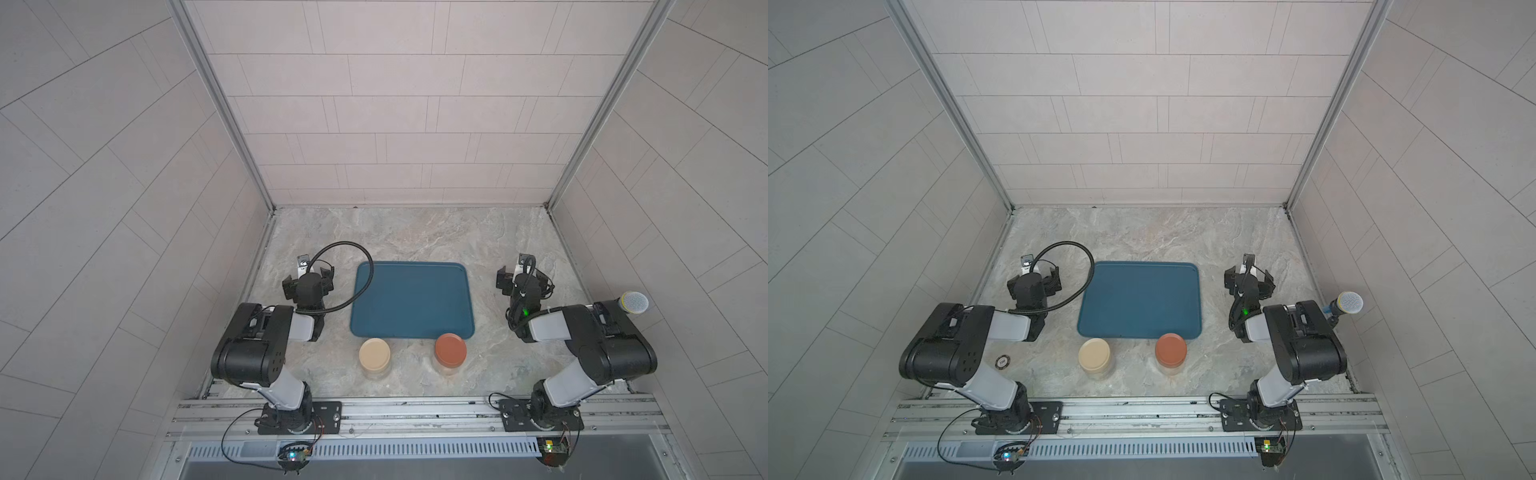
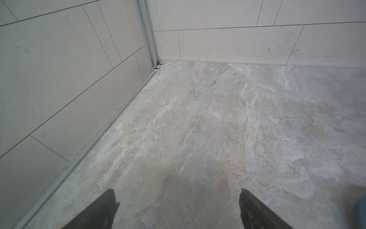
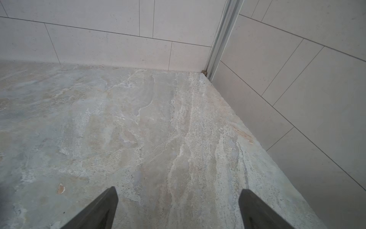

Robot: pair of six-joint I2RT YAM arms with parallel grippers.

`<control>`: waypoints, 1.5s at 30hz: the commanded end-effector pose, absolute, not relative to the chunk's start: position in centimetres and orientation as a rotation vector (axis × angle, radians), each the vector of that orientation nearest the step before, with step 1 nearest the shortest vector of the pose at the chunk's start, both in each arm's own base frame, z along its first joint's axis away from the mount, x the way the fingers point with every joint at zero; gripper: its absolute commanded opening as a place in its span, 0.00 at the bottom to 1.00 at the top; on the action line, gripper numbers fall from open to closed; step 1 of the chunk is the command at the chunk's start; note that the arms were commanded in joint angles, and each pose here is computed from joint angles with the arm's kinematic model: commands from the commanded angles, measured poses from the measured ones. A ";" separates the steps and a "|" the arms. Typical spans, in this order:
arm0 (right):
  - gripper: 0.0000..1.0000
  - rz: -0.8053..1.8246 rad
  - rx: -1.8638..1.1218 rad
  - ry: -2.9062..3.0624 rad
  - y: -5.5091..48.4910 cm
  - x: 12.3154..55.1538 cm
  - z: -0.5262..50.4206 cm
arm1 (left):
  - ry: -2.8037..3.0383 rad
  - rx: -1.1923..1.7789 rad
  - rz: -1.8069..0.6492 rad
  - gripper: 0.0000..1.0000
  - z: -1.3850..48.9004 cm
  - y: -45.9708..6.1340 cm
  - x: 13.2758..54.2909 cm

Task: Pour the cookies out of the jar
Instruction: Pick up the jar from the center of the board.

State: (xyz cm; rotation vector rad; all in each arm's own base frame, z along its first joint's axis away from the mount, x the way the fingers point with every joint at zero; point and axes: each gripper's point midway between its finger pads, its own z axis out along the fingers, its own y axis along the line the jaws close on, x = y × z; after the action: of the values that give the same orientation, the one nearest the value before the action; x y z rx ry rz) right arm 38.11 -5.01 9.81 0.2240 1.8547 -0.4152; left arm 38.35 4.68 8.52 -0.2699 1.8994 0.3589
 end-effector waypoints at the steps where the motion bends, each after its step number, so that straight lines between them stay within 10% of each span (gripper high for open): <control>1: 1.00 -0.386 0.170 1.868 -4.0 38.5 9.6 | 1.879 -0.269 0.347 1.00 9.2 4.5 38.8; 28: 1.00 -0.351 0.172 1.870 -4.2 38.5 9.6 | 1.866 -0.280 0.405 1.00 9.4 4.5 38.5; 35: 1.00 -0.377 0.485 1.777 -4.1 33.3 21.6 | 1.878 -0.347 0.578 1.00 18.0 4.4 38.6; 39: 1.00 0.038 0.621 1.809 -3.3 31.3 24.5 | 1.861 -0.577 0.401 0.95 24.1 4.7 36.2; 45: 1.00 -0.262 0.558 2.272 -2.3 28.6 23.8 | 2.106 -0.425 0.030 0.84 22.9 -3.2 32.8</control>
State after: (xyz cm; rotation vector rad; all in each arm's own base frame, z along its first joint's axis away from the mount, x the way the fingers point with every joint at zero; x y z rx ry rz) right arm 34.60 -2.31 34.84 0.5635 1.7713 -0.0389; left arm 35.97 0.56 31.25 -0.5052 1.7374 0.1024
